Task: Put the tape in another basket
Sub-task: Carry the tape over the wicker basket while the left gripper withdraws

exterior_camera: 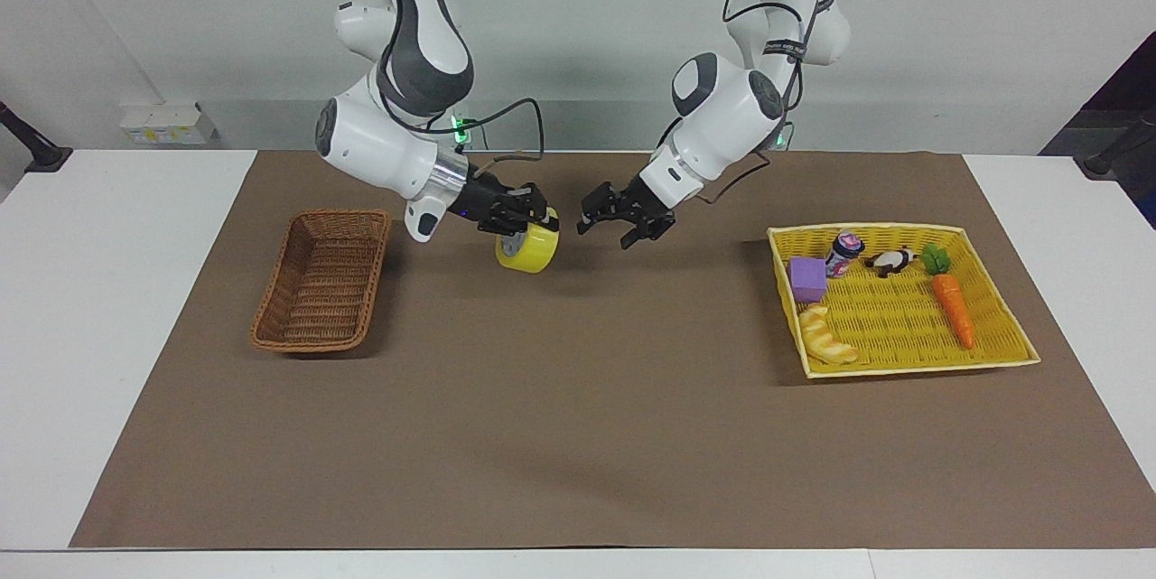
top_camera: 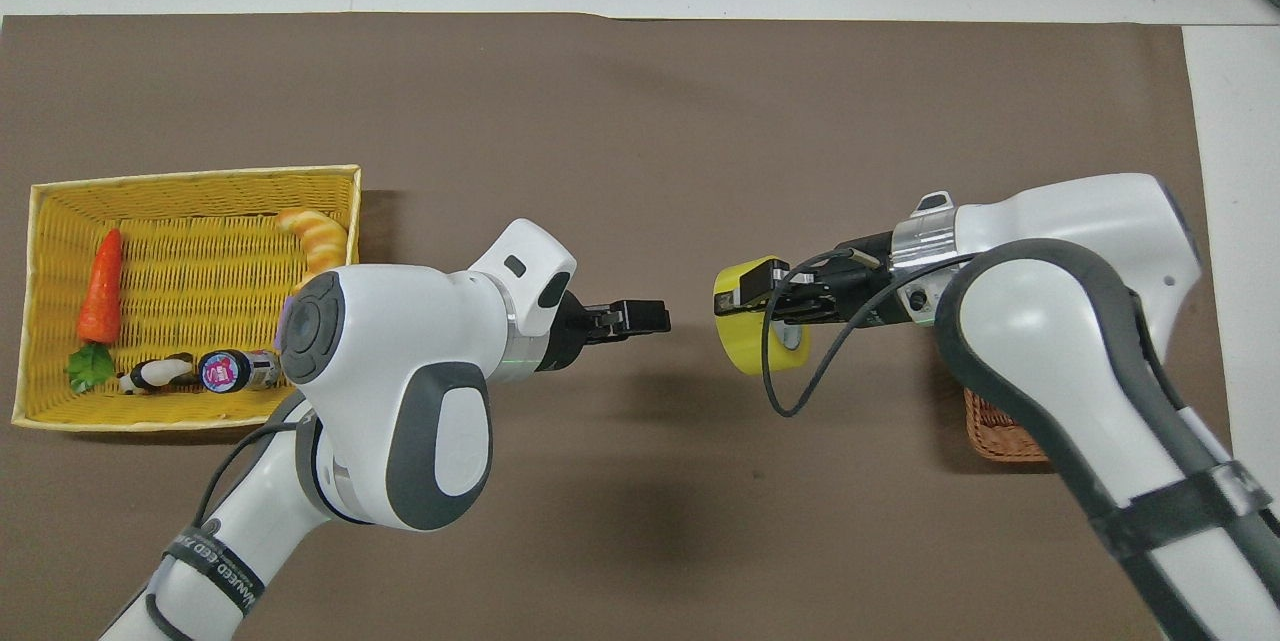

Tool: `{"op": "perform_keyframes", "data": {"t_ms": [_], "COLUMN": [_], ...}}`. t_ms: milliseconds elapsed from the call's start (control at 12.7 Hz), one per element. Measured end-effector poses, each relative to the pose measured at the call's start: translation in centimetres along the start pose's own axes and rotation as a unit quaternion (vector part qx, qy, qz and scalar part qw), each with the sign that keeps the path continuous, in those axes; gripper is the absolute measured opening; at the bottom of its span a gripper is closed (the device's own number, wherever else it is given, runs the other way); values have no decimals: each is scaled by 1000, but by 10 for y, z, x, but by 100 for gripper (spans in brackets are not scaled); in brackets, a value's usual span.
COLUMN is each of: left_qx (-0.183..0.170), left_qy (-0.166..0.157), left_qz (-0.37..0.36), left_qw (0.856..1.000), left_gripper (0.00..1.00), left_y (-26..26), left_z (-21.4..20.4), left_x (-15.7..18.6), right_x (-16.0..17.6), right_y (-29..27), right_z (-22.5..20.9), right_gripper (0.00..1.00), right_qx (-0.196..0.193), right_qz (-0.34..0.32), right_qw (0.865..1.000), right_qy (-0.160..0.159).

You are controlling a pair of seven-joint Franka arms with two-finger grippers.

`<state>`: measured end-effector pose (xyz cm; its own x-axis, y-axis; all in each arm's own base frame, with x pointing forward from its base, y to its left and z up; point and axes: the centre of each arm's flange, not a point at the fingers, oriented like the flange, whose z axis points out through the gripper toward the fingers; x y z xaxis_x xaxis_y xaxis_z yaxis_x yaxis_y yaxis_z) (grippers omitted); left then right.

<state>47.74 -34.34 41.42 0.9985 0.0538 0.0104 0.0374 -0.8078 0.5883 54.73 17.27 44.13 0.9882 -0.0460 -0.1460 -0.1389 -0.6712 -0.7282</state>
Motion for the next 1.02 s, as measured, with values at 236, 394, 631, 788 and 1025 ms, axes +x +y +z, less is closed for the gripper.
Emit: {"op": "perform_keyframes", "data": {"t_ms": [236,394,631,788,1025], "left_qx": [38,76,158,219,269], "left_qy": [21,27,37,57,74], "left_qz": [29,47,71,92,113], "left_qw": [999,996,984,970,954], "left_gripper": [100,100,100,100,100], "left_y": [-15,-34,-68,-85,-107], "left_z": [-17,-45,-125,-172,-239], "left_x": [19,42,84,104,126], "right_x": [9,17,21,21,17], "right_y": [-4,4,21,47,89], "right_z": [-31,-60,-114,-146,-184], "right_gripper": [24,24,24,24,24], "right_qx": [-25,-85,-119,-143,-185], "right_qz": [-22,-47,-42,-38,-41], "right_qw": [999,995,992,989,982], "right_qy": [12,20,17,15,11]}}
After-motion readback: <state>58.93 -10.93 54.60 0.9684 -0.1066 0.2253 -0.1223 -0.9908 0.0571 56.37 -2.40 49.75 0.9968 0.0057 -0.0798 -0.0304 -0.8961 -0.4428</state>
